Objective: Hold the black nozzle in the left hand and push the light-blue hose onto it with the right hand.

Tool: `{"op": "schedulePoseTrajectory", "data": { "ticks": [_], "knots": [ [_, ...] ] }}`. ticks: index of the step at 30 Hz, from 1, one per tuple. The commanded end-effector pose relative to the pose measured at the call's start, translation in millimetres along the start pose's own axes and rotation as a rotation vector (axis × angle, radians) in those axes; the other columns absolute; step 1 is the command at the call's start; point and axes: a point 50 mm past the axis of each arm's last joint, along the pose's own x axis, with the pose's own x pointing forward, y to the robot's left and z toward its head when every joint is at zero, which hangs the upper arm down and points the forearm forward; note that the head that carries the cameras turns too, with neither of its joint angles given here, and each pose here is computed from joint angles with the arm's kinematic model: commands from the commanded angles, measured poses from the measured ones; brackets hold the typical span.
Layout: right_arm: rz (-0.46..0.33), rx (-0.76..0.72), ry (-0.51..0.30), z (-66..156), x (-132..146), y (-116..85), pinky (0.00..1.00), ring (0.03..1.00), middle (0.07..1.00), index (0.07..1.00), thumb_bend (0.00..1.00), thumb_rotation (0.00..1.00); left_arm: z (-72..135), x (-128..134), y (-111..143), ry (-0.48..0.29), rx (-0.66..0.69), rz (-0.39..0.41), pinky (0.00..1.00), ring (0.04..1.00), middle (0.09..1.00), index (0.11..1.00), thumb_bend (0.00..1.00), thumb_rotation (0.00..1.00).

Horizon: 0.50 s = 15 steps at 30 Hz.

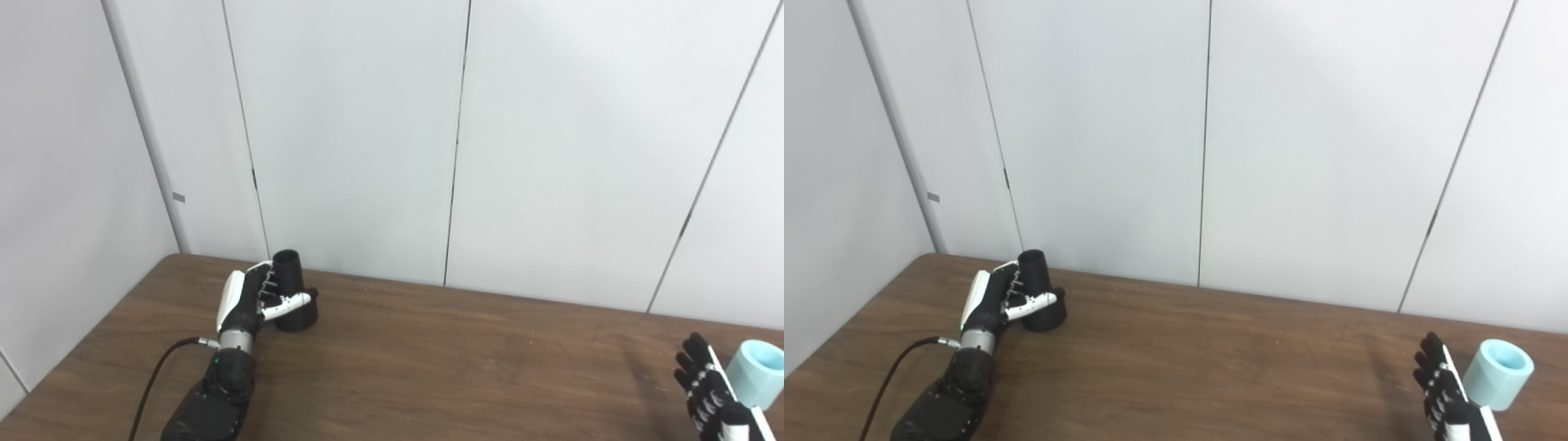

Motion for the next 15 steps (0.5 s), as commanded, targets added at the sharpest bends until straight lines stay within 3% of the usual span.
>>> {"op": "schedulePoseTrajectory", "data": {
  "ticks": [1,3,5,6,15],
  "knots": [
    [-0.033,0.051,0.224,-54,-64,9,0.99,1.000,1.000,0.998,0.76,0.99,9,3,-6,-0.031,-0.015,-0.028,0.39,0.469,0.544,0.560,0.62,0.29],
    [-0.032,0.052,0.223,-54,-64,10,0.99,1.000,1.000,0.997,0.76,0.99,6,0,-11,-0.027,-0.010,-0.042,0.37,0.459,0.539,0.554,0.63,0.27],
    [-0.032,0.053,0.223,-54,-64,10,0.99,1.000,1.000,0.996,0.76,0.99,3,-4,-15,-0.027,0.003,-0.060,0.35,0.449,0.531,0.504,0.53,0.12],
    [-0.031,0.053,0.223,-53,-64,10,0.99,1.000,1.000,0.996,0.76,0.99,2,-7,-18,-0.034,0.020,-0.074,0.35,0.447,0.528,0.498,0.52,0.10],
    [-0.034,0.056,0.222,-53,-64,10,0.99,1.000,1.000,0.996,0.76,0.99,-8,-36,-48,-0.092,0.117,-0.190,0.41,0.471,0.515,0.491,0.51,0.07]
  ]
}}
